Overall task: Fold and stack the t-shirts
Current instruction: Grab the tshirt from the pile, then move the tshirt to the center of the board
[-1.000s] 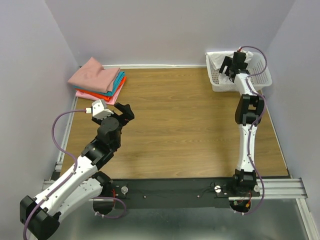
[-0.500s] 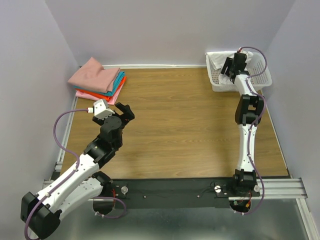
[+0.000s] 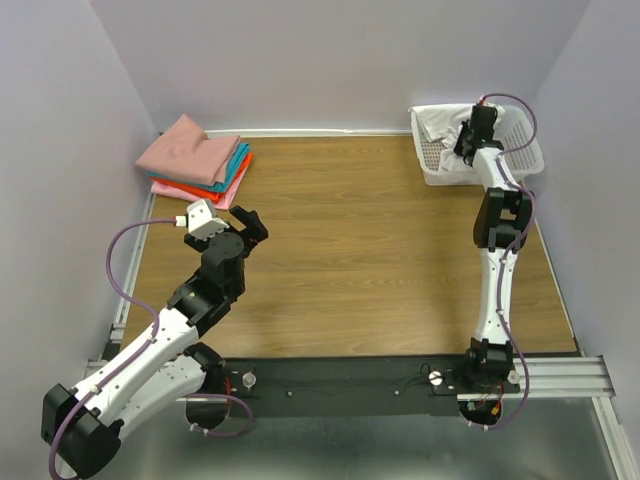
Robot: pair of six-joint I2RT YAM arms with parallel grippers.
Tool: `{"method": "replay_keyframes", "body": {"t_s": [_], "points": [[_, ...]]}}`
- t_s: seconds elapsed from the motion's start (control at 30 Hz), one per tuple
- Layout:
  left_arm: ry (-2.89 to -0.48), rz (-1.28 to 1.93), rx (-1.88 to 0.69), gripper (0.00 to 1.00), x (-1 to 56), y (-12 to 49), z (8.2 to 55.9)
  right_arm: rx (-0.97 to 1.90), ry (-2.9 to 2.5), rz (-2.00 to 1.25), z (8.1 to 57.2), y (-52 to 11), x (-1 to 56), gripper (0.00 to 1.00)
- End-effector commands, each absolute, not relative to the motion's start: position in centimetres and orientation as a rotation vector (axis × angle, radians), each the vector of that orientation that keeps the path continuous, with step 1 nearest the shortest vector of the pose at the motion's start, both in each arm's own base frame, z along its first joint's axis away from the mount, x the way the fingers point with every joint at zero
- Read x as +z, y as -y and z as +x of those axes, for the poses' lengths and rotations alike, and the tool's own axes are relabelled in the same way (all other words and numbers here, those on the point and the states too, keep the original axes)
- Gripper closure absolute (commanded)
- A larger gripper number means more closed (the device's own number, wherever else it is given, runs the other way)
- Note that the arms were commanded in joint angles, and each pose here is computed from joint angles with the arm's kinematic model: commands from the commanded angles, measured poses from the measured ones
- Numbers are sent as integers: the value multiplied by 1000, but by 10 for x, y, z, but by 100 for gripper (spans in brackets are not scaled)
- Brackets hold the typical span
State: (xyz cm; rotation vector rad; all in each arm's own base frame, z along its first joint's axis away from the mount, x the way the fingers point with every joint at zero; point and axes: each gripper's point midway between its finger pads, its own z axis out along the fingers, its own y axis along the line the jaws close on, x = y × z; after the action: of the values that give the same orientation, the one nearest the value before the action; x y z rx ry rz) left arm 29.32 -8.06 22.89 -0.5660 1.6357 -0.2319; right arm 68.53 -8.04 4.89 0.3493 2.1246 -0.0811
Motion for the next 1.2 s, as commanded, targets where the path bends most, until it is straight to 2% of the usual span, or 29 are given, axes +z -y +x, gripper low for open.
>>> {"method": "replay_keyframes", "body": {"t_s": [0.0,0.17,0.27,0.37,0.53,0.63,0.9,1.17], "points": [[-1609,-601,-213,4,235,74,293,-43,-2149,323,673,69,83,99],[-1615,-581,-240,4,238,79,293,39,-2006,309,677,54,172,100],[-1620,-565,-268,4,241,84,293,67,-1879,268,671,35,251,100],[-1623,-557,-282,4,242,86,293,89,-1806,250,663,21,296,99],[-1630,-535,-321,4,247,93,292,159,-1655,175,631,-18,393,99],[-1625,-530,-356,4,251,96,290,194,-1612,87,603,-53,430,100],[-1619,-546,-459,4,257,101,280,430,-1518,-179,514,-178,495,100],[-1648,-714,-449,4,249,80,263,785,-1516,-405,428,-276,503,99]]}}
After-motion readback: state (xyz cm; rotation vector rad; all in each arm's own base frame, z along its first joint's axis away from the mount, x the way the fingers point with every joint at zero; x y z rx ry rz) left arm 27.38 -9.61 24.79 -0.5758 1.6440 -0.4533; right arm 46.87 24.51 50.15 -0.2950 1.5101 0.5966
